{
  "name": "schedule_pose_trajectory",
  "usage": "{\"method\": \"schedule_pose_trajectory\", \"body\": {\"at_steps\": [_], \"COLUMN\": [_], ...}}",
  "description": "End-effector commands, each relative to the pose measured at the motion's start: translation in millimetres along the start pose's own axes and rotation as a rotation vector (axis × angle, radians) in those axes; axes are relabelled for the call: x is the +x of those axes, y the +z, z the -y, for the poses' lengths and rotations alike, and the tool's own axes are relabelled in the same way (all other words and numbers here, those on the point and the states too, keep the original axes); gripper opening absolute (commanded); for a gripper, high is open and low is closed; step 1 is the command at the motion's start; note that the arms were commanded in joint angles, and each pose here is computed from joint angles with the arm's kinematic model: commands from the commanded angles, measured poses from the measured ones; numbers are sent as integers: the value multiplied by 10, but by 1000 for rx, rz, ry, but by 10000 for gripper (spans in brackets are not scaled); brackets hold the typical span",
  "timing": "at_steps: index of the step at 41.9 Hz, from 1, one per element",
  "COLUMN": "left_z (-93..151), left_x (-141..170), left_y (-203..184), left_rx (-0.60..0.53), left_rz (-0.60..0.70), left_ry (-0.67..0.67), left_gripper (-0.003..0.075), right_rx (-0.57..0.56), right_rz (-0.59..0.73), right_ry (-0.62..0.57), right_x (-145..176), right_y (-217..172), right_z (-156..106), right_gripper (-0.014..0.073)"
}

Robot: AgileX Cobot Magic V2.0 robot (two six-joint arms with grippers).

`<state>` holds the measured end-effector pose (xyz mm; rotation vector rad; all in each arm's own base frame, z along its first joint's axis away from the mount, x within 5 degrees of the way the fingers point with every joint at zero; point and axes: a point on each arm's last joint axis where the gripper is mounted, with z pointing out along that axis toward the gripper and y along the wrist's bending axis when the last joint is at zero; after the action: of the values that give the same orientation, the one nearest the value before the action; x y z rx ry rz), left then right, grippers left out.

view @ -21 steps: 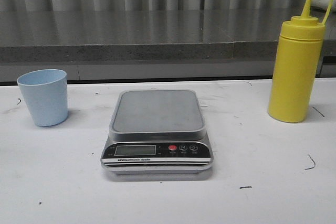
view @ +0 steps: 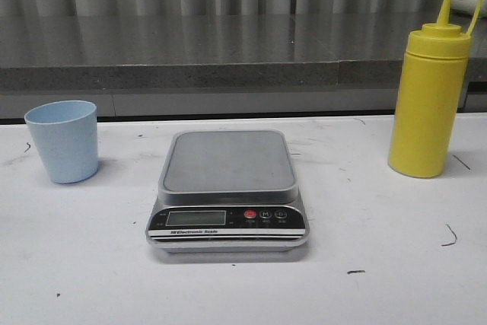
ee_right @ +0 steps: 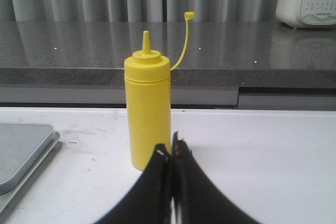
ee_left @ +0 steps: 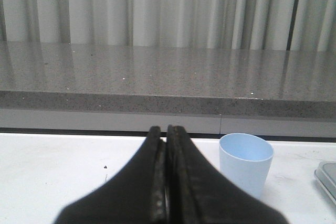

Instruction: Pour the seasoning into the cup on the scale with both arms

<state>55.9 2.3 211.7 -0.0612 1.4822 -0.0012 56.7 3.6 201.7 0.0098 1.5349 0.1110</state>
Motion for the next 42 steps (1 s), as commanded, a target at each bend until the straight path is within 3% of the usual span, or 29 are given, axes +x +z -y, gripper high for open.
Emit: {"method": "schedule_pose_trajectory", "body": {"at_steps": [1,14,25,35,42], "left_z": [-2,-1,38,77,89], "left_x": [0,-119,-920,-1573,-1712], "left_y": [-9,-21,-162,-102,133], "left_rx": [1,3,16,19,14], "left_rz": [69,139,266,111,-73], "left_ry": [-19,-48,-46,-44,-43], "left_gripper": [-20,-20,-20,-20,-20], "right_rx": [0,-2,4,18,31], "right_rz": [111,149,154,66,-122], "right_ry": [-7,-10,-57,-66,-65], "right_x": [-107,-185,-811,-1439,-1567], "right_y": [-20,-32,-180,-156,81], "right_z": [-3,-9,-55,-95,-99], "right_gripper": [-69,-69,-69,-69,-69]}}
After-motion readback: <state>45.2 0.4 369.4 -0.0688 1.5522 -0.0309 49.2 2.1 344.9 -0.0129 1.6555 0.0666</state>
